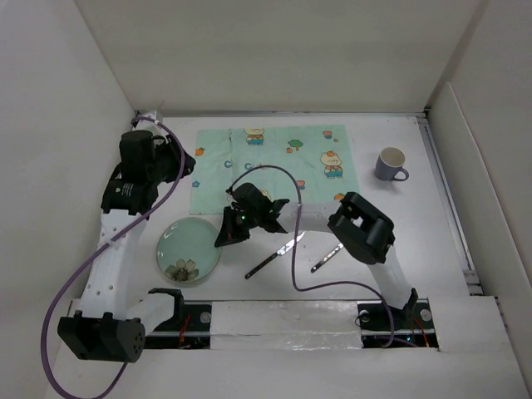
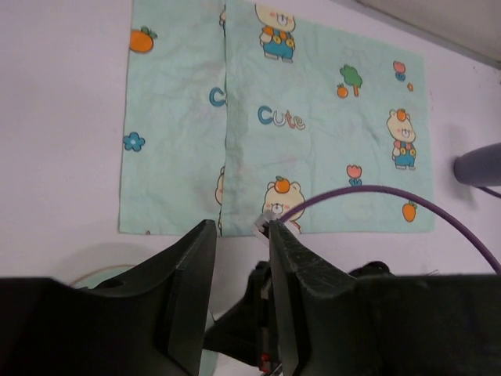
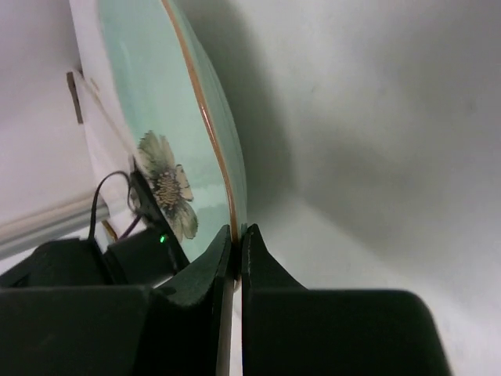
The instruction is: Set the dinner table for one person
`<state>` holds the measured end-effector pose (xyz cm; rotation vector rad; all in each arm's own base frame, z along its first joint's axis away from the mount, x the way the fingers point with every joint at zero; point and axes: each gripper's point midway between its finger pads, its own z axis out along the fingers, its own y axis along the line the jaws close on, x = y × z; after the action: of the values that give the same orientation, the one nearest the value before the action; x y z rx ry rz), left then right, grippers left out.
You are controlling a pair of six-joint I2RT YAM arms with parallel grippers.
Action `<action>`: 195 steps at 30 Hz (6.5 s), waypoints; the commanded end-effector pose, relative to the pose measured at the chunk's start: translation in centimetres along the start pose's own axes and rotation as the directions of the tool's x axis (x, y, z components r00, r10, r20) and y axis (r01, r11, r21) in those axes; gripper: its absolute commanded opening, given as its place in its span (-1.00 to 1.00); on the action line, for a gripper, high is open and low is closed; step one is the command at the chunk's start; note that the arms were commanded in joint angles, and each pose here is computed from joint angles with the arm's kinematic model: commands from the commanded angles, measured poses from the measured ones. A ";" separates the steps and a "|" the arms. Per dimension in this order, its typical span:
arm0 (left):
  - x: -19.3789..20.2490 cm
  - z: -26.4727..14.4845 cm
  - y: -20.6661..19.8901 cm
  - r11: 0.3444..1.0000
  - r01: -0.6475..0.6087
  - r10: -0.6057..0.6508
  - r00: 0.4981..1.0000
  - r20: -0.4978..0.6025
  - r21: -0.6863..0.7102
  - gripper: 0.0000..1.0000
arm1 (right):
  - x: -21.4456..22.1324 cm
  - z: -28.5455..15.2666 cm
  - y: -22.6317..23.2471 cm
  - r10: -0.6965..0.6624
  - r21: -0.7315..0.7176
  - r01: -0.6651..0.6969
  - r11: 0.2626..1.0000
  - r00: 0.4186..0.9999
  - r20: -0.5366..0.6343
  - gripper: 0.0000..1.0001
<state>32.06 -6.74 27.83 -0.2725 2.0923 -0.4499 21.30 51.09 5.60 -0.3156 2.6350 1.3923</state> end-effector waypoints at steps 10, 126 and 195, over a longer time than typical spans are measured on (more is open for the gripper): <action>-5.0 -1.3 -2.6 0.997 -0.061 0.056 0.993 0.104 0.051 -0.31 | -17.5 -20.7 6.3 -0.030 -0.218 0.123 0.968 0.921 0.388 -1.00; 7.6 15.6 -5.3 0.919 -0.385 0.371 0.917 -0.144 -0.083 -1.00 | -12.7 -47.3 -0.9 -0.139 0.249 -0.111 0.962 0.585 0.799 -0.40; 6.7 8.6 -3.9 0.984 -0.177 0.174 0.978 -0.112 -0.013 -0.30 | 5.6 -12.3 -6.8 -0.023 0.559 -0.006 0.829 0.999 0.045 0.31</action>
<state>37.60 -14.23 23.11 -0.0878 2.1126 -0.3002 16.86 35.66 5.72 -0.2741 2.8453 0.5525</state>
